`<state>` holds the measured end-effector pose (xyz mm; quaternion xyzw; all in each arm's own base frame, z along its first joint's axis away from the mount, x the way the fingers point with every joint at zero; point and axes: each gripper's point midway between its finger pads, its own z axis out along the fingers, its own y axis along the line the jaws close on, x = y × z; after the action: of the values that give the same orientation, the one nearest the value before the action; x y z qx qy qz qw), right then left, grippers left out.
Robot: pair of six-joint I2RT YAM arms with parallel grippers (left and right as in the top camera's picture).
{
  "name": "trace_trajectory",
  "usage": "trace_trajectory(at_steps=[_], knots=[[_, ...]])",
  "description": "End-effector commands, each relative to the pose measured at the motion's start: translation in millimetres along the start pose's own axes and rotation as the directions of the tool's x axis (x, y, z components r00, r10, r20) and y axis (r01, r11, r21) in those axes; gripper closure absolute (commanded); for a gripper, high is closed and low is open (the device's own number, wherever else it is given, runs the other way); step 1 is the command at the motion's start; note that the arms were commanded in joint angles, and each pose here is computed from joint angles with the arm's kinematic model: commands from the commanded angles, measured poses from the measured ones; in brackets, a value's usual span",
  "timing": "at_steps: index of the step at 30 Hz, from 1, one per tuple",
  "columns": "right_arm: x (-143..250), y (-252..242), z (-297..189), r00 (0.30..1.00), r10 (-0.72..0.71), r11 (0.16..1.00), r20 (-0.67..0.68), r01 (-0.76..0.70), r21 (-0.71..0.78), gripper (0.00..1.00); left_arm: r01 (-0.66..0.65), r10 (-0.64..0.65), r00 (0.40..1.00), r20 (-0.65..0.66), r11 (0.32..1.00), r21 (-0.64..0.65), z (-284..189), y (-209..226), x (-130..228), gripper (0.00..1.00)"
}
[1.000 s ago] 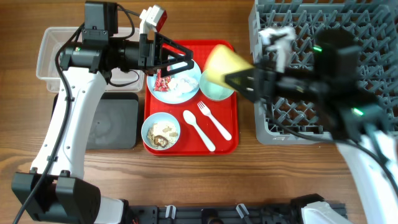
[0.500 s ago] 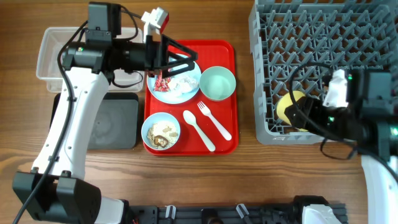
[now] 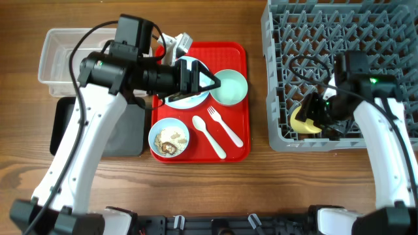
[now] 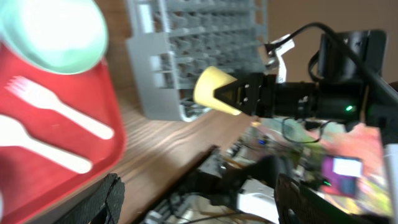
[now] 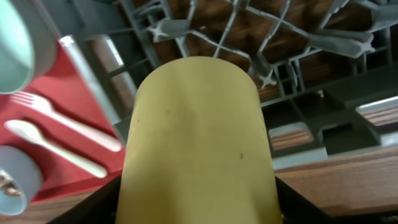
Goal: Sort waste into correct bins and load items into the dishwasher rack
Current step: 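Place the yellow cup into the dishwasher rack with the right gripper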
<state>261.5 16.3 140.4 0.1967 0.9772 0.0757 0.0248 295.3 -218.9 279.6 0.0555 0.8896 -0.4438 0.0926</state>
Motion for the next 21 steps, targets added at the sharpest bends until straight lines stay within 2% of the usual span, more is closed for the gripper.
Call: trace_trajectory(at_steps=[1,7,10,13,15,18,21], knots=[[-4.1,1.6,9.6,1.000,-0.003,1.000,-0.023,0.003,-0.003,0.16,-0.028,0.052,0.994,0.101,0.975,-0.221,-18.7,17.9,0.1,0.21],[-8.2,12.5,-8.1,0.999,-0.011,0.998,0.035,0.013,-0.064,0.13,0.071,0.003,0.988,0.151,0.874,-0.480,-26.8,55.6,8.0,0.22],[-7.0,34.5,-33.7,0.993,-0.067,0.978,0.102,0.086,-0.189,0.13,0.126,-0.023,0.982,0.185,0.815,-0.565,-27.7,68.6,12.5,0.23],[-3.2,67.2,-68.3,0.964,-0.148,0.905,0.221,0.222,-0.362,0.13,0.146,-0.009,0.975,0.221,0.777,-0.613,-23.6,77.5,8.9,0.22],[1.3,87.8,-96.7,0.933,-0.172,0.831,0.316,0.310,-0.462,0.14,0.140,0.045,0.965,0.258,0.743,-0.655,-19.5,88.5,-3.3,0.22],[9.7,101.5,-125.6,0.894,-0.184,0.758,0.408,0.393,-0.520,0.13,0.131,0.121,0.949,0.291,0.689,-0.713,-9.0,112.8,-23.9,0.21],[16.6,103.0,-138.2,0.876,-0.183,0.737,0.446,0.422,-0.527,0.13,0.096,0.160,0.949,0.272,0.676,-0.731,13.5,134.9,-40.1,0.18]])
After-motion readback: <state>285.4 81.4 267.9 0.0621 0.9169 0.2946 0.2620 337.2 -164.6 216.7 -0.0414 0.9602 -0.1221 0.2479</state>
